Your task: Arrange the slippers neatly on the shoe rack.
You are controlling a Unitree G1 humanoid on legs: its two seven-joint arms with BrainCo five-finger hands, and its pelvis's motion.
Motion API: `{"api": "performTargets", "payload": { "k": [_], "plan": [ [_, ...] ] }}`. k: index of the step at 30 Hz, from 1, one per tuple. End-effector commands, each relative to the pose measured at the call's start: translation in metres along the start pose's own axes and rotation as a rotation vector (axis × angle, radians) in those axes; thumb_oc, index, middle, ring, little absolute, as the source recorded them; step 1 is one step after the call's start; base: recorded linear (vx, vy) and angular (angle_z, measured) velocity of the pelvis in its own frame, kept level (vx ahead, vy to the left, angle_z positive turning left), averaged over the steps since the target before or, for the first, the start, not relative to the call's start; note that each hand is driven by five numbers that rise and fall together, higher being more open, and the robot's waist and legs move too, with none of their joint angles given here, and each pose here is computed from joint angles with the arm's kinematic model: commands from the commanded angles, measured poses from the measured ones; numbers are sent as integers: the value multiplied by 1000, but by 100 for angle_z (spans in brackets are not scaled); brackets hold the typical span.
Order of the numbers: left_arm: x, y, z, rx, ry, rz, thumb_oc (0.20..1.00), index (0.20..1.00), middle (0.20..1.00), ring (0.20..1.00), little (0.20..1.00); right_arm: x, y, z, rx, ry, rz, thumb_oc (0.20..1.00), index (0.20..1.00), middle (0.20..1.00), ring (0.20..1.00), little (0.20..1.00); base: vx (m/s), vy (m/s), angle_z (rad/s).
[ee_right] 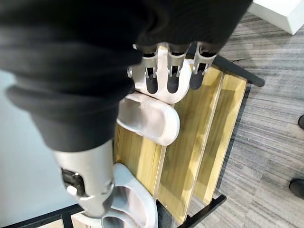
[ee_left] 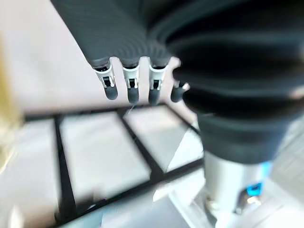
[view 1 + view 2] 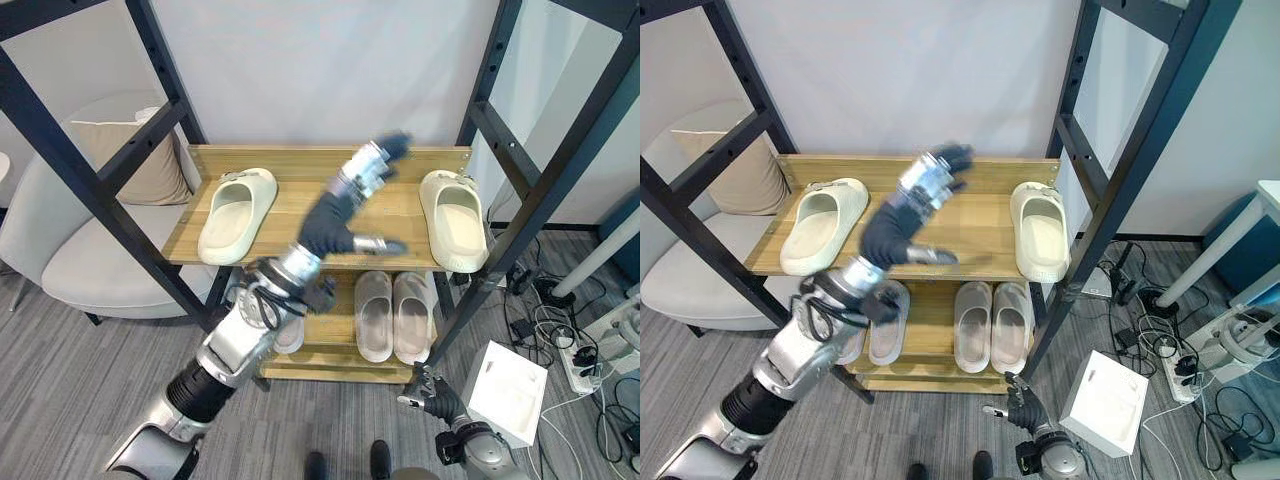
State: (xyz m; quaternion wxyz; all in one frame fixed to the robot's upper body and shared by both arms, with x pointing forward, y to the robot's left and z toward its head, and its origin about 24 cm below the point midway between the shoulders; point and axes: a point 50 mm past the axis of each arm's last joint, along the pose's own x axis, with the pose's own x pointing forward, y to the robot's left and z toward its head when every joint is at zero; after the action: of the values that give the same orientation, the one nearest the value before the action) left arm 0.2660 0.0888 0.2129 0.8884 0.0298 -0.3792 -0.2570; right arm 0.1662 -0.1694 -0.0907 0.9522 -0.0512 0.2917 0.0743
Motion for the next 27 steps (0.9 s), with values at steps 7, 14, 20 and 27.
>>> {"api": "performTargets", "payload": {
  "k": [7, 14, 20, 27],
  "plan": [
    [33, 79, -1, 955, -5, 105, 1000, 1000, 1000, 1000, 1000, 3, -2, 23, 2, -131, 24, 1000, 1000, 1000, 1000, 1000, 4, 0, 0],
    [16, 141, -12, 1435, 207, 111, 1000, 1000, 1000, 1000, 1000, -1, -7, 26, -25, -151, 24, 1000, 1000, 1000, 1000, 1000, 25, 7, -3],
    [3, 171, -13, 1607, 332, 110, 1000, 1000, 1000, 1000, 1000, -3, -9, 24, -29, -151, 17, 1000, 1000, 1000, 1000, 1000, 34, 9, -11],
    [-22, 205, -15, 1758, 522, 90, 1000, 1000, 1000, 1000, 1000, -6, -11, 22, -42, -149, 18, 1000, 1000, 1000, 1000, 1000, 8, 2, -2]
  ]
}}
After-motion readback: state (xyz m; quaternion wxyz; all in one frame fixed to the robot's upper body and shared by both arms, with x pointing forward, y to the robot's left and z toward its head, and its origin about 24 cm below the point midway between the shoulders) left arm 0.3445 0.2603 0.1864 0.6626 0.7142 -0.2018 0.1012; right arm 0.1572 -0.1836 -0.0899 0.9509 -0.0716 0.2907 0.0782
